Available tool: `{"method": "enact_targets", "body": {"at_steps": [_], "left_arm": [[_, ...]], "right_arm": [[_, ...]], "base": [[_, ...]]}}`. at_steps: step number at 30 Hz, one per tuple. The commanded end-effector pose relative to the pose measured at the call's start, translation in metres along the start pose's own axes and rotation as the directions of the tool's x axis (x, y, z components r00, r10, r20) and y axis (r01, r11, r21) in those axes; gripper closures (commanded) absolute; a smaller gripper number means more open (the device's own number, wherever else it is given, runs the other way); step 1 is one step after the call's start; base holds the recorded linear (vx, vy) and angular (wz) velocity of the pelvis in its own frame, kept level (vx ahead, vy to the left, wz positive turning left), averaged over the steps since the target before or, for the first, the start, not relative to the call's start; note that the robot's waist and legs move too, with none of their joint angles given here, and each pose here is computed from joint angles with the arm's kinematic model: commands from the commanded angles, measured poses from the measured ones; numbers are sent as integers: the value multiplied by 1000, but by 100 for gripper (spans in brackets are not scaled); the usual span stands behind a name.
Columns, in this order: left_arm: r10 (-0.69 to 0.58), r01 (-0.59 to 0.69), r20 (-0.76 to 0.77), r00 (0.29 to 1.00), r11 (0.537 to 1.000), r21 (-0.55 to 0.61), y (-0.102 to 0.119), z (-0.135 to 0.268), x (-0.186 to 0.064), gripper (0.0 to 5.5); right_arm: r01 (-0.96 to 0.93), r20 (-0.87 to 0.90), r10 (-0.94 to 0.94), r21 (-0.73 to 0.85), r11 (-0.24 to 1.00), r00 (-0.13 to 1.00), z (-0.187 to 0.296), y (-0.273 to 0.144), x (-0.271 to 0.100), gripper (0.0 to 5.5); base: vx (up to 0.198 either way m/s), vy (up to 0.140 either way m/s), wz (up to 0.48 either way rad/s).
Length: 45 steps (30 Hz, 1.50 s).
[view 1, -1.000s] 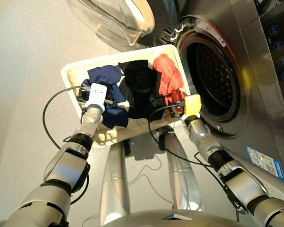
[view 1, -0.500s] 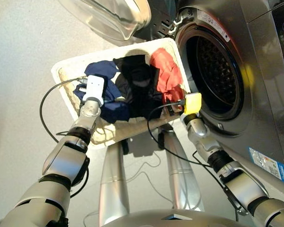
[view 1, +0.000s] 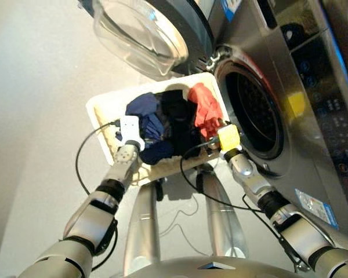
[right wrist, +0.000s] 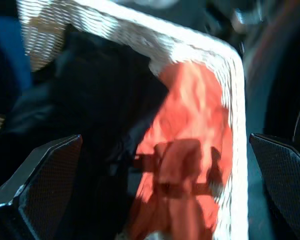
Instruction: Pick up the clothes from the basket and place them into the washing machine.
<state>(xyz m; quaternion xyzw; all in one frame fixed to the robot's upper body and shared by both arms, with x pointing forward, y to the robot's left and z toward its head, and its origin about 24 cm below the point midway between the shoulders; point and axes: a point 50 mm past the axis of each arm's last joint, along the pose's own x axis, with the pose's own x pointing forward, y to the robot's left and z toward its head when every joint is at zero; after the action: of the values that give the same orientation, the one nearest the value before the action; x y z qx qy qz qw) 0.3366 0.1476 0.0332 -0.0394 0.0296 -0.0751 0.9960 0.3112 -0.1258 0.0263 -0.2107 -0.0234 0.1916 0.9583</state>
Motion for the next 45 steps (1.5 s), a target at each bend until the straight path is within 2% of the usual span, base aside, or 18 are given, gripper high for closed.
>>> {"method": "enact_targets", "body": {"at_steps": [1, 8, 14, 16, 20, 21, 23, 27, 30, 32, 34, 35, 36, 40, 41, 42, 43, 45], "left_arm": [[-95, 106, 147, 985, 992, -64, -16, 20, -3, 550], [-193, 236, 224, 955, 953, -187, -43, 32, -11, 550], [-223, 290, 254, 941, 918, -270, -64, 39, -13, 550], [-257, 334, 258, 932, 884, -327, -77, 39, -15, 550], [-311, 400, 276, 910, 834, -380, -94, 43, -19, 550], [-311, 400, 275, 910, 834, -380, -94, 43, -19, 550], [-332, 429, 285, 899, 795, -429, -104, 47, -23, 550], [-401, 497, 295, 867, 730, -469, -121, 50, -30, 550], [-419, 515, 300, 857, 711, -479, -125, 53, -33, 550], [-461, 551, 301, 834, 674, -493, -131, 53, -40, 550], [-482, 569, 305, 822, 657, -495, -133, 54, -43, 550], [-514, 592, 298, 804, 649, -478, -135, 53, -46, 550], [-524, 595, 289, 801, 648, -476, -135, 51, -47, 550], [-543, 599, 269, 796, 638, -484, -136, 45, -50, 550], [-550, 601, 260, 794, 641, -478, -136, 43, -50, 393], [-546, 595, 256, 798, 645, -479, -134, 42, -50, 39], [-543, 590, 251, 801, 648, -481, -133, 40, -49, 0], [-543, 588, 246, 803, 652, -479, -132, 39, -49, 0]], "right_arm": [[-85, 99, 104, -179, 980, 990, 18, 3, -1, 0], [-192, 169, 308, -487, 852, 936, 40, 18, 1, 0], [-161, 238, 406, -659, 735, 883, 64, 32, 8, 0], [-151, 239, 448, -722, 675, 861, 72, 39, 13, 0], [-115, 239, 474, -789, 604, 847, 78, 47, 19, 0], [-115, 239, 474, -789, 604, 847, 78, 47, 19, 0], [-51, 239, 424, -821, 568, 874, 73, 44, 23, 0], [-5, 233, 351, -827, 563, 907, 71, 43, 34, 0], [28, 244, 308, -822, 569, 920, 72, 41, 37, 0], [80, 262, 232, -806, 586, 937, 78, 25, 45, 0], [106, 284, 216, -799, 592, 934, 82, 22, 46, 0], [132, 303, 187, -784, 607, 934, 85, 16, 47, 356], [146, 312, 172, -776, 614, 935, 86, 14, 47, 550], [166, 330, 143, -748, 643, 933, 88, 11, 46, 550], [166, 331, 134, -735, 657, 934, 86, 11, 46, 550], [167, 334, 130, -726, 667, 933, 86, 12, 45, 550], [167, 336, 124, -716, 678, 934, 85, 12, 44, 550], [165, 333, 116, -706, 689, 936, 83, 12, 42, 550]], "base": [[-62, -45, 98], [-10, -7, 15], [0, 0, 0], [0, 0, 0], [0, 0, 0], [0, 0, 0], [0, 0, 0], [0, 0, 0], [0, 0, 0], [0, 0, 0], [0, 0, 0], [0, 0, 0], [0, 0, 0], [0, 0, 0], [0, 0, 0], [0, 0, 0], [0, 0, 0], [0, 0, 0]]}}
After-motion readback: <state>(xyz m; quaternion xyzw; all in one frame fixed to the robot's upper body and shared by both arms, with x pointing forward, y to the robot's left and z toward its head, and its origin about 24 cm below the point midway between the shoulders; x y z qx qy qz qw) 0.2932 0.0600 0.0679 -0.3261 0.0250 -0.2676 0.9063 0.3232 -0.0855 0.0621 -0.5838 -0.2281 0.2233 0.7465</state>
